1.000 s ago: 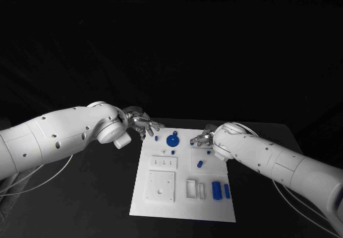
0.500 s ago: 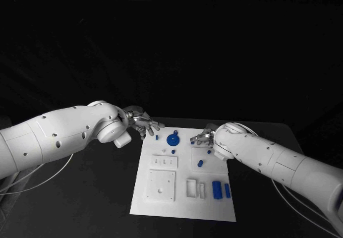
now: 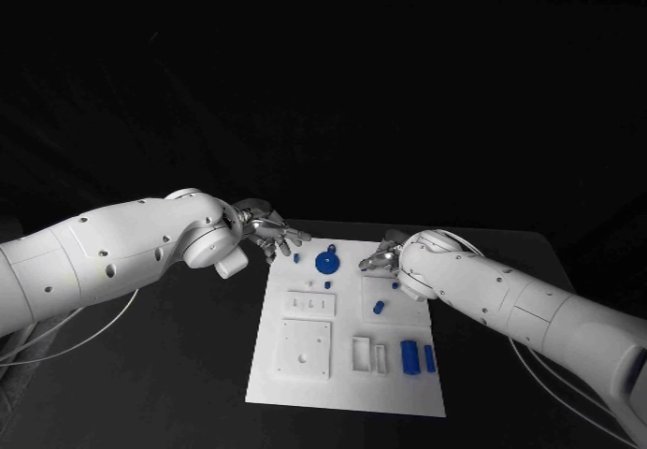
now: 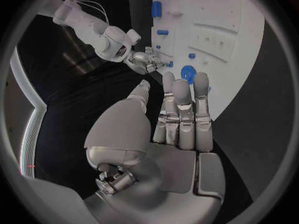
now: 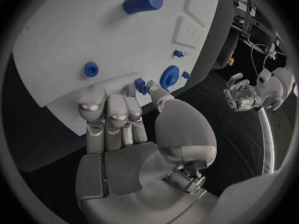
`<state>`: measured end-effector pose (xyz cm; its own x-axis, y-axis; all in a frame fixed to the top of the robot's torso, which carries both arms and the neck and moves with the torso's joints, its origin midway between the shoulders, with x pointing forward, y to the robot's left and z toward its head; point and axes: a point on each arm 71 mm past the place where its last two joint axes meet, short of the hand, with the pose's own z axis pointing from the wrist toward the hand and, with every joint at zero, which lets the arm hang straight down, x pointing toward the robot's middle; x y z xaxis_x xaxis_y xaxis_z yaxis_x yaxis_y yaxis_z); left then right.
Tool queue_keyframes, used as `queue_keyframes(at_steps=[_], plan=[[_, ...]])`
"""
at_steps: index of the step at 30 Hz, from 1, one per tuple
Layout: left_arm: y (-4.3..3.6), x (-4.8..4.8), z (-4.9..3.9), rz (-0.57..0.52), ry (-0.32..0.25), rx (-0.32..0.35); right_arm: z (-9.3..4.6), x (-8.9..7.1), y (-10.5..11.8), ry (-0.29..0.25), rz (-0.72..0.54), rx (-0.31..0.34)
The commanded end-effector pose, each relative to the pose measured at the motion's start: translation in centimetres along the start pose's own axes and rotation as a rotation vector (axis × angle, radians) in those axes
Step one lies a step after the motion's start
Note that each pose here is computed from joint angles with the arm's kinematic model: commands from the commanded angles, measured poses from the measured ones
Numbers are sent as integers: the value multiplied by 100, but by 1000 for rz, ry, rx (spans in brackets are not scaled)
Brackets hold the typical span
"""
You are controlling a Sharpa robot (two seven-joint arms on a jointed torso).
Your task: Assemble the parts on the task board
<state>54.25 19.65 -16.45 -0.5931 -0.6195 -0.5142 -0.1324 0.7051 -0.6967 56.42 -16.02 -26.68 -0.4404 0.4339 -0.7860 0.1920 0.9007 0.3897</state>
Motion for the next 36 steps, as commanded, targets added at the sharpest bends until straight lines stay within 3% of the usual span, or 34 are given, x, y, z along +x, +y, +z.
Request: queue_keyframes(at_steps=[1,36], plan=[[-21,25,4,2,21,10,0,-16,26,-35,-29,-22],[-27,36,15,8,32,5,22,9,83,-26,-33,-27]])
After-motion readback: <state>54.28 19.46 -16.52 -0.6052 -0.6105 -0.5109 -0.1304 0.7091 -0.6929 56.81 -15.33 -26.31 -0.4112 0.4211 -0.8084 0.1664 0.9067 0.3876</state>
